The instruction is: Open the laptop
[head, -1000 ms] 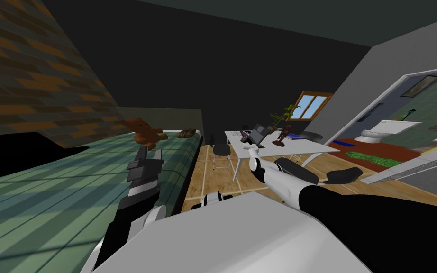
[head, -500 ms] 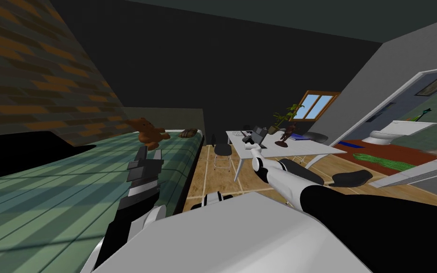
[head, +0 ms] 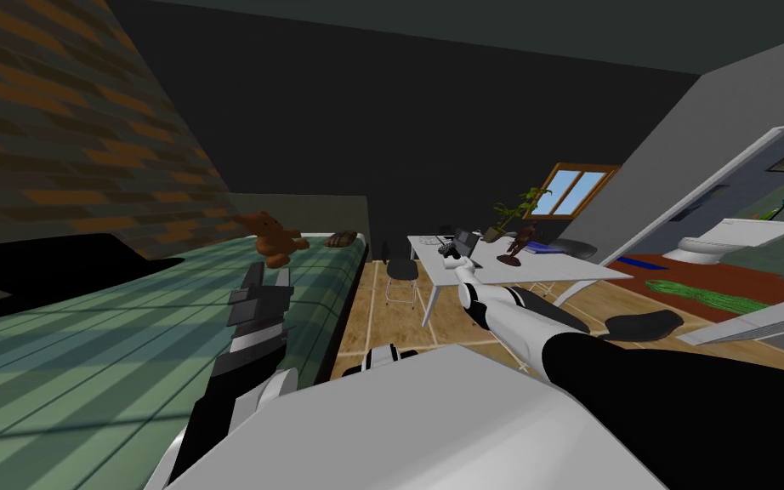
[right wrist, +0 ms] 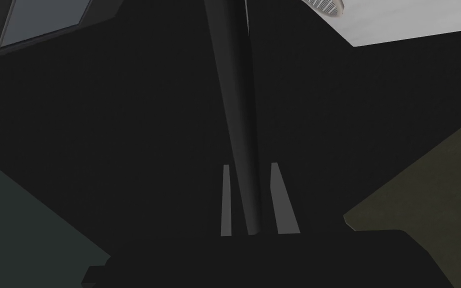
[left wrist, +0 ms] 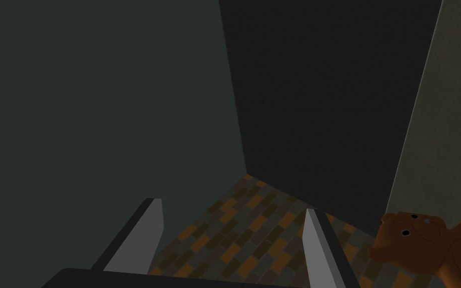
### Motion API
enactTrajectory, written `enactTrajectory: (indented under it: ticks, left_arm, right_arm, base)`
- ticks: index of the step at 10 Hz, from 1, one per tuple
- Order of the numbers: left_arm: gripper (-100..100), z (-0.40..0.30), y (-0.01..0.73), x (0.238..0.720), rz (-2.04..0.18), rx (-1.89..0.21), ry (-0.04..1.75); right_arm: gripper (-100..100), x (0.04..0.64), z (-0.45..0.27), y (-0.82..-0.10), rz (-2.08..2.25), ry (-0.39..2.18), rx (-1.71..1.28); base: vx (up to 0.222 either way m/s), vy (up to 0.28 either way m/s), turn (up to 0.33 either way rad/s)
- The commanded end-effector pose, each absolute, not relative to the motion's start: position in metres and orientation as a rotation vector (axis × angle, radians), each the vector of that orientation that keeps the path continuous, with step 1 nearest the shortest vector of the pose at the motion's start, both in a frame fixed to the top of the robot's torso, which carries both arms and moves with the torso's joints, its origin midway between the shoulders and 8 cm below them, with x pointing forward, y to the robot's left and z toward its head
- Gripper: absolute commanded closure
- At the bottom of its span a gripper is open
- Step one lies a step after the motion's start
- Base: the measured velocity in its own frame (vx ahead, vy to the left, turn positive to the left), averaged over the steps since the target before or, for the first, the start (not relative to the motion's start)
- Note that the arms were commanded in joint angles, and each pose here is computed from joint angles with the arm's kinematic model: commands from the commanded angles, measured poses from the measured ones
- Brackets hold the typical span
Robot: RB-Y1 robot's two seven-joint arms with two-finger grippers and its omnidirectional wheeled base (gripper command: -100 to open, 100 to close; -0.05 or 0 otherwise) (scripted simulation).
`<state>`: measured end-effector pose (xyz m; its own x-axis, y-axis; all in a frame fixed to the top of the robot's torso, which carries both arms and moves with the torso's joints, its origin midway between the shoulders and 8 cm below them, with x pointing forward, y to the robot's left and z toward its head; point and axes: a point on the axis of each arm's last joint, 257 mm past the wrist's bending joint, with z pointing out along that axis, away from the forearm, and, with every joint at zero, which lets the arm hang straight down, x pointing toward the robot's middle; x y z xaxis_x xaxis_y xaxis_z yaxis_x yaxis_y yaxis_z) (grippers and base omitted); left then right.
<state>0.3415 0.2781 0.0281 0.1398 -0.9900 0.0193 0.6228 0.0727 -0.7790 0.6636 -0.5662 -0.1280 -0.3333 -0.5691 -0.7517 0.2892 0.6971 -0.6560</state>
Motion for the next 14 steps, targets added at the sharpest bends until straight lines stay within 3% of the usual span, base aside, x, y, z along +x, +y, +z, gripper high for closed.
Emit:
enactTrajectory:
  ticks: [1,10,11,14]
  left_arm:
    - [0,0.028,0.278,0.341,-1.336,-0.745,0.622]
    - [0,0.028,0.278,0.341,-1.336,-0.745,0.622]
    - [0,0.028,0.278,0.341,-1.336,-0.745,0.622]
    - [0,0.028,0.278,0.341,-1.336,-0.745,0.622]
  right_arm:
    - [100,0.664,-0.128,-0.565,-0.837,1.697,-0.178]
    - [100,0.638,-0.124,-0.619,-0.814,1.704,-0.114]
    - [-100,0.622,-0.121,-0.645,-0.865,1.711,-0.122]
    - [-100,0.603,-0.12,-0.671,-0.885,1.719,-0.092]
  base:
    - [0.0,0.0,0.0]
    - [0.004,0.022,0.046]
    - [-0.004,0.028,0.243]
    - [-0.01,0.025,0.088]
